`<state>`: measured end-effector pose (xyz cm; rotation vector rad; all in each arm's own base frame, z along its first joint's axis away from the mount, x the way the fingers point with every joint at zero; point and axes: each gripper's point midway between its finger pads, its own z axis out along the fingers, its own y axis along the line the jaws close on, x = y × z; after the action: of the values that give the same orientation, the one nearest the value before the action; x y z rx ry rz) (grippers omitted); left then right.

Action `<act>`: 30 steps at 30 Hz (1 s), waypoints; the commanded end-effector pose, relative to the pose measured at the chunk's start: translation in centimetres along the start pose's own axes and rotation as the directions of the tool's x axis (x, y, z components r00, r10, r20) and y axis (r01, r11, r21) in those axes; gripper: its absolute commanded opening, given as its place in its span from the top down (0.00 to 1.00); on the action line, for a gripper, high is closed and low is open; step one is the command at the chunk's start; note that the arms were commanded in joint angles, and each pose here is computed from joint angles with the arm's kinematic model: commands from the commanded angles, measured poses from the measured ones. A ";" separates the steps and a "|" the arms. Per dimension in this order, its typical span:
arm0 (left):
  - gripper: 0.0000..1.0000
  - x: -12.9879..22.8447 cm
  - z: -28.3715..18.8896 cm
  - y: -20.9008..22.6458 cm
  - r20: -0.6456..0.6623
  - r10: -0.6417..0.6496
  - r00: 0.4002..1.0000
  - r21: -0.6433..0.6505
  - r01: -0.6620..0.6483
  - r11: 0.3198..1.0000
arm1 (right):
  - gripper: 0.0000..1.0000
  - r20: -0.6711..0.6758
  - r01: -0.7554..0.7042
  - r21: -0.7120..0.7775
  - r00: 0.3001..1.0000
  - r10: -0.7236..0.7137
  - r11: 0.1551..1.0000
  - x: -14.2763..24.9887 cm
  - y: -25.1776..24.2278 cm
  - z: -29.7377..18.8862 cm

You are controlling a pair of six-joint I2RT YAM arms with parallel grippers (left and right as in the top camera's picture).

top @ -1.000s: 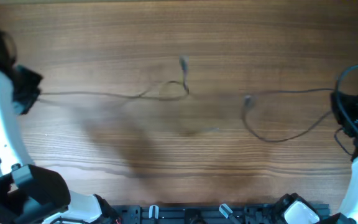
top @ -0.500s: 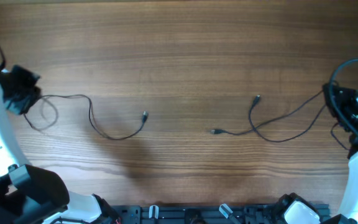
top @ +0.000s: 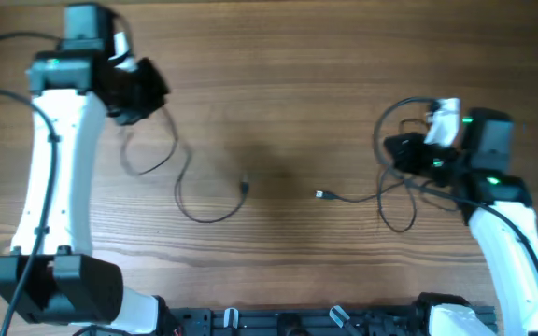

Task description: Untangle cables

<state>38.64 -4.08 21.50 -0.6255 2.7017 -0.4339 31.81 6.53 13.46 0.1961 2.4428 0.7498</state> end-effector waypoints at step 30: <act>0.86 3.6 7.2 -2.8 -0.140 0.081 0.987 -0.089 -0.094 0.992 | 0.00 -0.001 -0.540 0.602 0.737 0.676 0.589 8.5 -7.5 1.5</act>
<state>39.59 -9.13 15.80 -0.5028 2.8590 -0.3206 27.05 3.82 6.22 0.8311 2.8559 0.3039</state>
